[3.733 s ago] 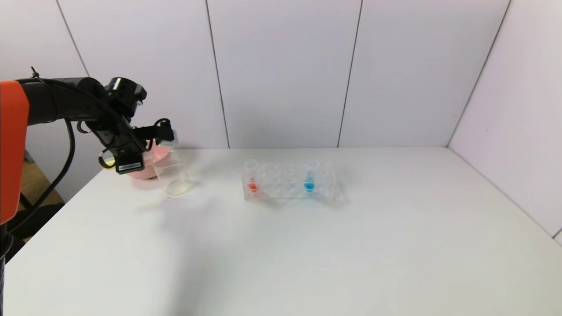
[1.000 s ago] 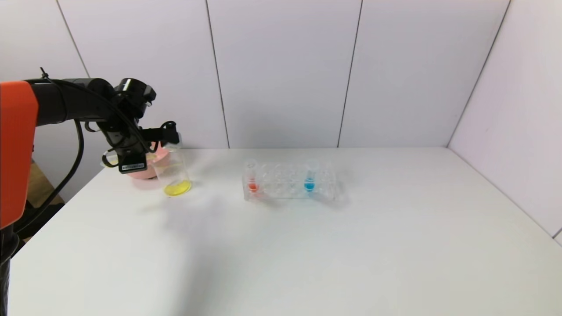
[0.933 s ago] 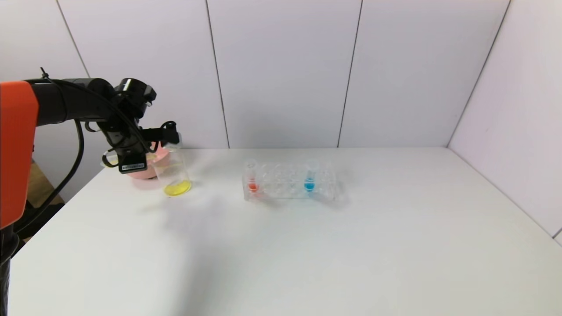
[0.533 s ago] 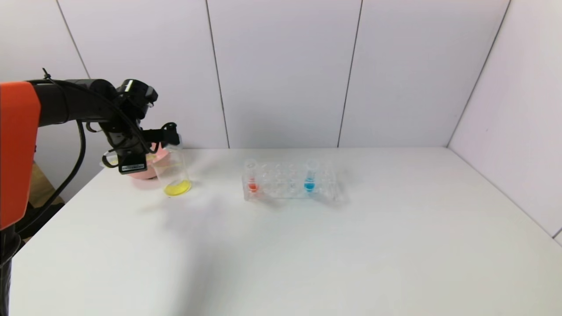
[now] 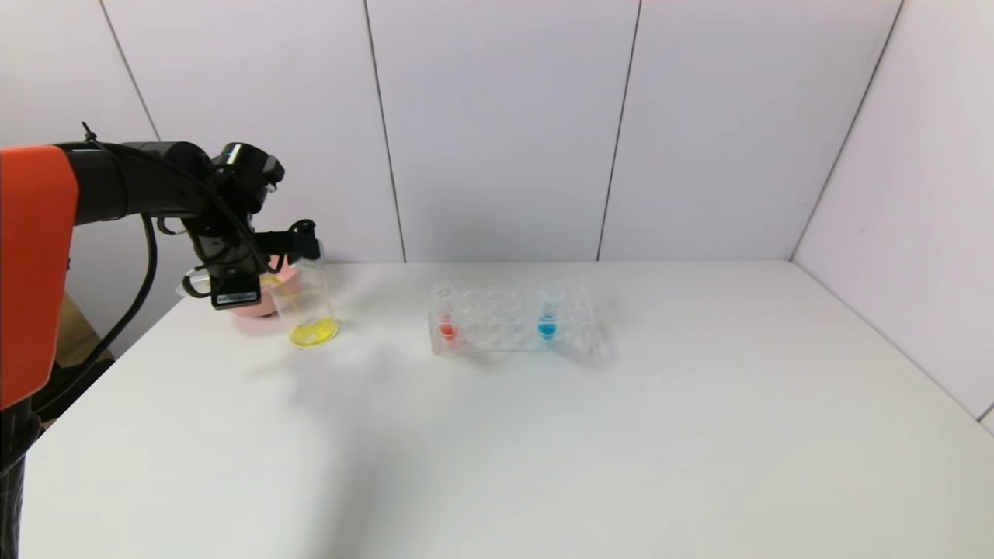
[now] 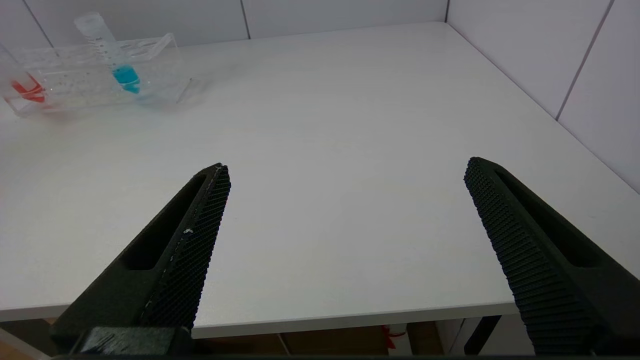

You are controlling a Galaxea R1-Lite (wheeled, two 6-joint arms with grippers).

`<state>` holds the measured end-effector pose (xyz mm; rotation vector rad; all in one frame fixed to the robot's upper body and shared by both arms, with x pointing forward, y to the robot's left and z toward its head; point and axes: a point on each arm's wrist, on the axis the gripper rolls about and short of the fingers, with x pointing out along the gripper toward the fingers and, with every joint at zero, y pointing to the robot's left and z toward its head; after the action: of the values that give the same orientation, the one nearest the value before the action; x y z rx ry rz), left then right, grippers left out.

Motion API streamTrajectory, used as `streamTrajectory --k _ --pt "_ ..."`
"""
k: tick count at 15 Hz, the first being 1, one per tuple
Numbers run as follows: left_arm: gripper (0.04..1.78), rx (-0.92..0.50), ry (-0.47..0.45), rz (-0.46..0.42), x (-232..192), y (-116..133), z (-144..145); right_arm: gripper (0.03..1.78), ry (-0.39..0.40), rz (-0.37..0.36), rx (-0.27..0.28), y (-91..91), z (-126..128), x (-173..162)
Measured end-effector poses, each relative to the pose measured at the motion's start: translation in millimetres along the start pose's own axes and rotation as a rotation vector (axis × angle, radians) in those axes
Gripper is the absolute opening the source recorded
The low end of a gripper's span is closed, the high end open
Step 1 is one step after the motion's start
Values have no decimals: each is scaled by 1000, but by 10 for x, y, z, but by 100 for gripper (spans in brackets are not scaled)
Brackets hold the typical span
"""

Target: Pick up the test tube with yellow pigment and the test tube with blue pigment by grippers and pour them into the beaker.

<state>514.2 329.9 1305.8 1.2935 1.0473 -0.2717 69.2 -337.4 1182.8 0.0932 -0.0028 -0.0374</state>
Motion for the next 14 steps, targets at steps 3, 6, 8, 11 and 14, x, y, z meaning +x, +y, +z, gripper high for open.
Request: streamTrajectory --k 3,6,8,11,14 --pt "54 2 19 5 0 0 -4 171 0 0 0 0 0 0" --pt "54 3 23 7 -4 -5 5 171 0 0 0 0 0 0" --pt "54 5 29 8 -7 -9 10 171 0 0 0 0 0 0" --pt "54 10 31 4 -12 -18 18 171 0 0 0 0 0 0" --pt "54 10 37 6 -12 -18 17 171 0 0 0 0 0 0"
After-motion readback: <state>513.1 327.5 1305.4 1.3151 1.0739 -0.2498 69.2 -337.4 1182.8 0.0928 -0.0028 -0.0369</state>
